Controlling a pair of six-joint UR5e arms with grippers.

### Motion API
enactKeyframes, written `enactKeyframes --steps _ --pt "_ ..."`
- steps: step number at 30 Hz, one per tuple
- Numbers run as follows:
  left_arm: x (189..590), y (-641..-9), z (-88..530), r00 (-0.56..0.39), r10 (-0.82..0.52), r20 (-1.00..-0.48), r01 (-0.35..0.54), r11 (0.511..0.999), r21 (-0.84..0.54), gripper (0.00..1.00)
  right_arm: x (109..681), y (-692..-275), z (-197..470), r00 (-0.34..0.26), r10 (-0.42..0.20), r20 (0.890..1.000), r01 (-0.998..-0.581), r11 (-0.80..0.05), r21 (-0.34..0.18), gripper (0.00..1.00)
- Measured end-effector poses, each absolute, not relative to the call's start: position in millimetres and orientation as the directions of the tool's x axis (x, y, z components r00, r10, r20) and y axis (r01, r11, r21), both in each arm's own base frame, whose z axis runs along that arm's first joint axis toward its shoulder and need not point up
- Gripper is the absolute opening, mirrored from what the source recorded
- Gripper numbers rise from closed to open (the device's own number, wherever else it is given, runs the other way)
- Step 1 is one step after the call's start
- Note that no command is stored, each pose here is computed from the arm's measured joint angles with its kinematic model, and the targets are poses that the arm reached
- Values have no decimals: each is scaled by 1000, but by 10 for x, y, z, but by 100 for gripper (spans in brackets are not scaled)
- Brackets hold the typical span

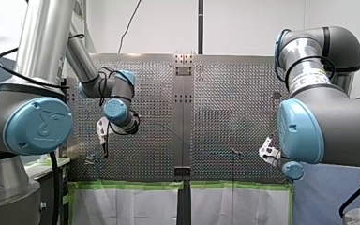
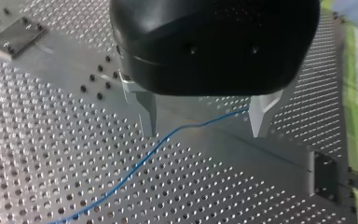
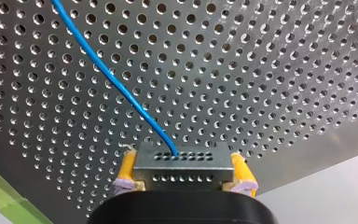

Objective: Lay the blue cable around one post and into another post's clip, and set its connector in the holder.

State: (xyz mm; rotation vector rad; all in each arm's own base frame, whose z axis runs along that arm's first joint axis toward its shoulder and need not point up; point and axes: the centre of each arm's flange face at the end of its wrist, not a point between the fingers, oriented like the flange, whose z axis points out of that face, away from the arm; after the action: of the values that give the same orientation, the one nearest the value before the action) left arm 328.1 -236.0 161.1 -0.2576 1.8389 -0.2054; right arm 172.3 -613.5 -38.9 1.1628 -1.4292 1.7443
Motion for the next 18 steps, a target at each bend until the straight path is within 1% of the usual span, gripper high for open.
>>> enactKeyframes --steps 3,6,12,18 --pt "3112 -2381 1640 -260 -266 -928 -64 964 -259 100 1730 -6135 -387 -440 -80 895 -861 -246 -445 0" --pt "2968 -2419 1668 -248 -250 -936 -36 968 -249 100 1734 -6133 -387 -440 -80 894 -861 -247 -445 0" --pt "2703 -2529 1715 -230 -212 -950 67 970 -233 100 1736 -6131 -389 -438 -82 895 -861 -247 -444 0" --pt "2461 -2619 1651 -234 -169 -958 160 965 -209 100 1735 -6130 -389 -437 -80 896 -863 -246 -442 0"
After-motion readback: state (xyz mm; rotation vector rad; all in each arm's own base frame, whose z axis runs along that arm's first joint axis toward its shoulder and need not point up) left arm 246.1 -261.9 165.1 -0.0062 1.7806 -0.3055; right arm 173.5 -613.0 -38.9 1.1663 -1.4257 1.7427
